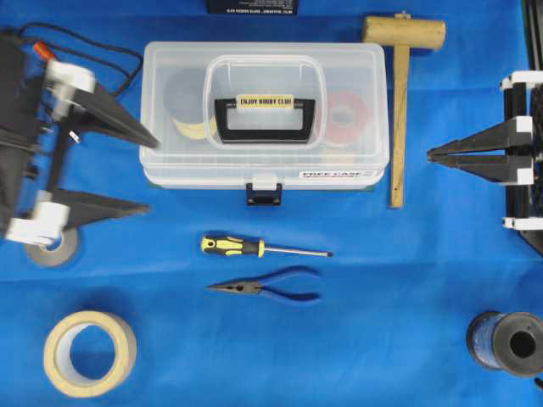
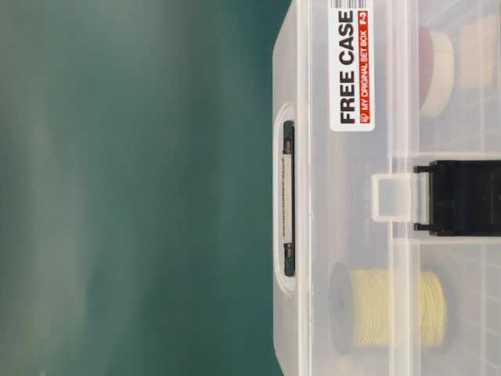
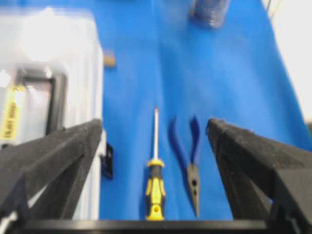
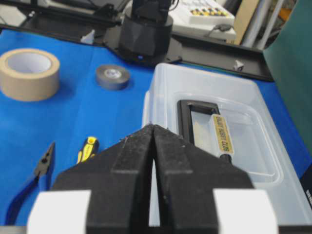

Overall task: Close the tool box with the left arm.
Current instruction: 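Withdraw the left gripper from the closed box to the left side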

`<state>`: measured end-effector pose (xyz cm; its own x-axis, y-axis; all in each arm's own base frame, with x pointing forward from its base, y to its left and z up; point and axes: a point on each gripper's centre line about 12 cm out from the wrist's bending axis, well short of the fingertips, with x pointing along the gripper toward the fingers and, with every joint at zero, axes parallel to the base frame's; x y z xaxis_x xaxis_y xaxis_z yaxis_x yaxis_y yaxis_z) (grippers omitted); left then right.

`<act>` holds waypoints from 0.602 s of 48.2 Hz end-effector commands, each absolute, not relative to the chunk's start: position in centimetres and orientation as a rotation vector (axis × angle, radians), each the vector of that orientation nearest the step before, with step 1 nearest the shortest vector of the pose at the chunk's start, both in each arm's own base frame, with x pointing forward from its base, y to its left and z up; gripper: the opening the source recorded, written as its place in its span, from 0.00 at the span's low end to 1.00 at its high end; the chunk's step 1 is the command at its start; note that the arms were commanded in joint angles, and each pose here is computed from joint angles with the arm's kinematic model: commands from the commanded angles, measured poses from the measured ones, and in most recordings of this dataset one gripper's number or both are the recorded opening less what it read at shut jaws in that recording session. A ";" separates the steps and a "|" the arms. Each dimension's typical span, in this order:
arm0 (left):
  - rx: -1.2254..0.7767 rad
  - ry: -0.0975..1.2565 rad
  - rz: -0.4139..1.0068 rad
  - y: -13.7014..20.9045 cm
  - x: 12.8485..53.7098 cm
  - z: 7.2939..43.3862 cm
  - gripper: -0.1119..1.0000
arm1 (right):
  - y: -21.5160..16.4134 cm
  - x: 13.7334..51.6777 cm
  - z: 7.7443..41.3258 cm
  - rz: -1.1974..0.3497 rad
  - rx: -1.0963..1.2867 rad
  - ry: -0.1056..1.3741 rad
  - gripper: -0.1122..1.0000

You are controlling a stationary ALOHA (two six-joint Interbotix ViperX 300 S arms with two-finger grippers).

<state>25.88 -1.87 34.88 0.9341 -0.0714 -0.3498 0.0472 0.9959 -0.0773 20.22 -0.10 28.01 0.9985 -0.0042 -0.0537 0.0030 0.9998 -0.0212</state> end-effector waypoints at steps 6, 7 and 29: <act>-0.073 0.190 -0.037 -0.9 21.5 33.2 0.91 | -0.1 20.2 29.4 -0.005 -0.024 0.012 0.10; -0.075 0.178 -0.036 -0.9 21.1 32.8 0.91 | -0.1 20.2 29.5 -0.005 -0.023 0.009 0.10; -0.066 0.085 -0.025 -0.5 15.7 23.0 0.91 | -0.1 20.1 29.6 -0.005 -0.026 0.002 0.10</act>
<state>15.79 -0.51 23.46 0.9953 -0.0318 -0.0919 0.0257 0.9974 -0.0669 19.91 -0.10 28.41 0.9994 -0.0039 -0.0338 0.0032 0.9997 -0.0227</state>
